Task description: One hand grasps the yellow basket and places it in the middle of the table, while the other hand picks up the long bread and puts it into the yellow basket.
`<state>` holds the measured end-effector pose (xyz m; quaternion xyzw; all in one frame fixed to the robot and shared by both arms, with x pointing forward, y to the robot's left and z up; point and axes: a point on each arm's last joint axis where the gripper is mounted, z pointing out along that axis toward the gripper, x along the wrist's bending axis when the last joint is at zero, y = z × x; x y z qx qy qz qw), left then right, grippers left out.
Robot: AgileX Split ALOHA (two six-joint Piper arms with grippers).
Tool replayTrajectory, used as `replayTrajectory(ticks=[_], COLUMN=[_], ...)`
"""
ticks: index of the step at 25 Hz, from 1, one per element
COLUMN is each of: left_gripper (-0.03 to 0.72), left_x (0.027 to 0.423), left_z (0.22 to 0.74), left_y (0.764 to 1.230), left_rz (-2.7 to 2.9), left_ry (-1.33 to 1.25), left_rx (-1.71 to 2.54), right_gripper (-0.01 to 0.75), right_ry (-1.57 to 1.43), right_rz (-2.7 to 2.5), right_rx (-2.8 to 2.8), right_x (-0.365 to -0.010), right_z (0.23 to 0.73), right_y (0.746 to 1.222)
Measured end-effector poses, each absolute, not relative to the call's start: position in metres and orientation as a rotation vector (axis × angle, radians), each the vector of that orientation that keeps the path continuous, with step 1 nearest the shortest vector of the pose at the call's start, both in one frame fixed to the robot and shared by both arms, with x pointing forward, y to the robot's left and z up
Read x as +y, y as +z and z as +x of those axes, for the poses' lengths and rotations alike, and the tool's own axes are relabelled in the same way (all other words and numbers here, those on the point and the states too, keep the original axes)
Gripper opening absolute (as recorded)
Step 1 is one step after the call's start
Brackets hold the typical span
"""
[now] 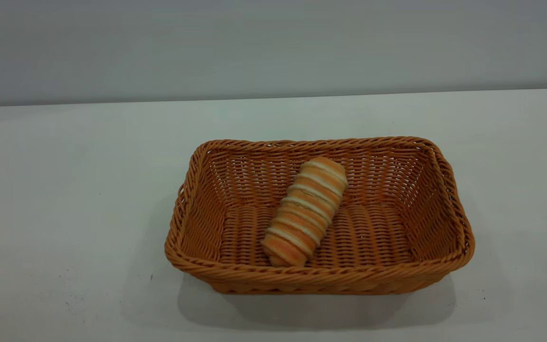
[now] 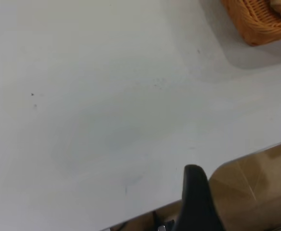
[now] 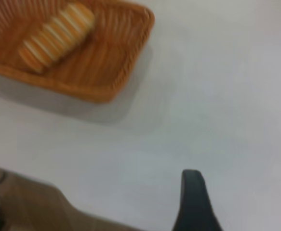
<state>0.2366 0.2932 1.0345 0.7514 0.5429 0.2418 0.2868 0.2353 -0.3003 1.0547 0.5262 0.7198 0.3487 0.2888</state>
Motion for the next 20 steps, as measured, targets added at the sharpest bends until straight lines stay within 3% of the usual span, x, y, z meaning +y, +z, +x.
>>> replayTrajectory(ticks=[20], left_gripper=[0.561], left_x=[0.293], left_z=[0.237], left_y=[1.035], left_rz=[2.003], left_ry=[0.648], left_rx=[1.451], right_gripper=[0.55], right_ry=[0.946], right_rz=[1.455], right_rx=[1.917], right_x=[-0.298], right_z=[0.243], right_y=[1.039])
